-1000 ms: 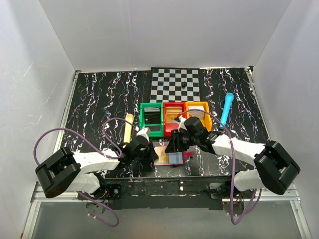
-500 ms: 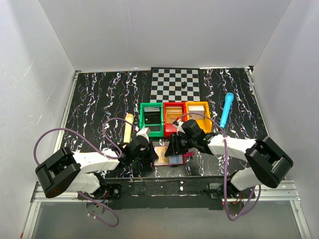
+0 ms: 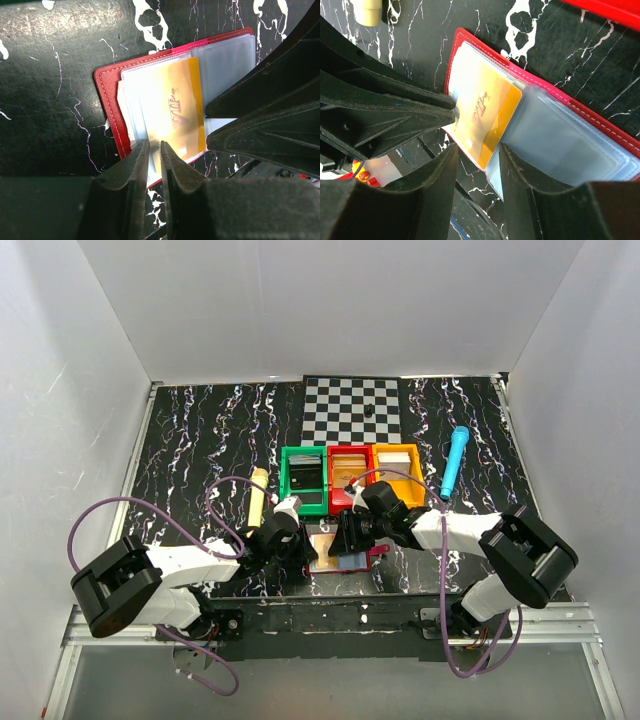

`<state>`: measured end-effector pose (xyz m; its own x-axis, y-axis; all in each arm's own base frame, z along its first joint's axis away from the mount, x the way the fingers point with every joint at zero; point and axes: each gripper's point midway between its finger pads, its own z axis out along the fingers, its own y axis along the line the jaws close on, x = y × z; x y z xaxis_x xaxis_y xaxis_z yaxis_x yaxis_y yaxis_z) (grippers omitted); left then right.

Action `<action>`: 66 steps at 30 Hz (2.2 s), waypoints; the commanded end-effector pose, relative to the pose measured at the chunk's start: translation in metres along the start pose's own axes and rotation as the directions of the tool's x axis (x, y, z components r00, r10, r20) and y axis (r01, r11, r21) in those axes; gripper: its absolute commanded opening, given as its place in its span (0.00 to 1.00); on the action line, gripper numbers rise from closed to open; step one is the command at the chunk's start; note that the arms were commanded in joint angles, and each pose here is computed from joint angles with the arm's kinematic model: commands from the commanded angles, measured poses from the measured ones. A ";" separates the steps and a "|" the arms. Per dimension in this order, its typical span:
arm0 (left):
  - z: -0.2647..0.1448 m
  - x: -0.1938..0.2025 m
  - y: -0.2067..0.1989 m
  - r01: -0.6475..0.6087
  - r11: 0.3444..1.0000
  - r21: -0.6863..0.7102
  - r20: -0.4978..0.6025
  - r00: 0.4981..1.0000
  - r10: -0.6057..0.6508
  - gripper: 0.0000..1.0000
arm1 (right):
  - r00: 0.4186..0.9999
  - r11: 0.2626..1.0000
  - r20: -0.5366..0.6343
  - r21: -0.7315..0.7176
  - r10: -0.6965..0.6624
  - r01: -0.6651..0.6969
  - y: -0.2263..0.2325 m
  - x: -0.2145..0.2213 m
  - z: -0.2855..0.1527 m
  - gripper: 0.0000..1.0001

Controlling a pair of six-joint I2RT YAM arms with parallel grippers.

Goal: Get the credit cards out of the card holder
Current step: Remove the credit card from the card holder.

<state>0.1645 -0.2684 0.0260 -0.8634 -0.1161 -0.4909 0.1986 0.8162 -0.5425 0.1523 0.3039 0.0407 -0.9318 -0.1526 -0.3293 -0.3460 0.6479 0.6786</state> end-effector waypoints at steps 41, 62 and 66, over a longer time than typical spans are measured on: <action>-0.019 -0.032 -0.024 -0.015 0.998 0.057 0.097 0.995 0.010 0.26 | 0.999 0.996 0.003 0.082 0.043 -0.043 -0.017 0.002 0.005 0.53; 0.007 -0.012 -0.004 -0.017 1.000 -0.025 0.016 1.000 0.018 0.06 | 0.999 0.992 -0.009 0.121 0.048 -0.046 -0.022 0.004 0.002 0.49; 0.009 -0.008 0.000 -0.015 0.999 -0.035 0.005 1.000 0.015 0.06 | 0.999 0.997 -0.003 0.068 0.045 -0.045 -0.012 0.002 0.002 0.45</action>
<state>0.1711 -0.2692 0.0218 -0.8615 -0.1012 -0.4976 0.1971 0.8365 -0.5114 0.1585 0.2989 0.0338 -0.9480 -0.1067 -0.2998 -0.2840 0.7084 0.6461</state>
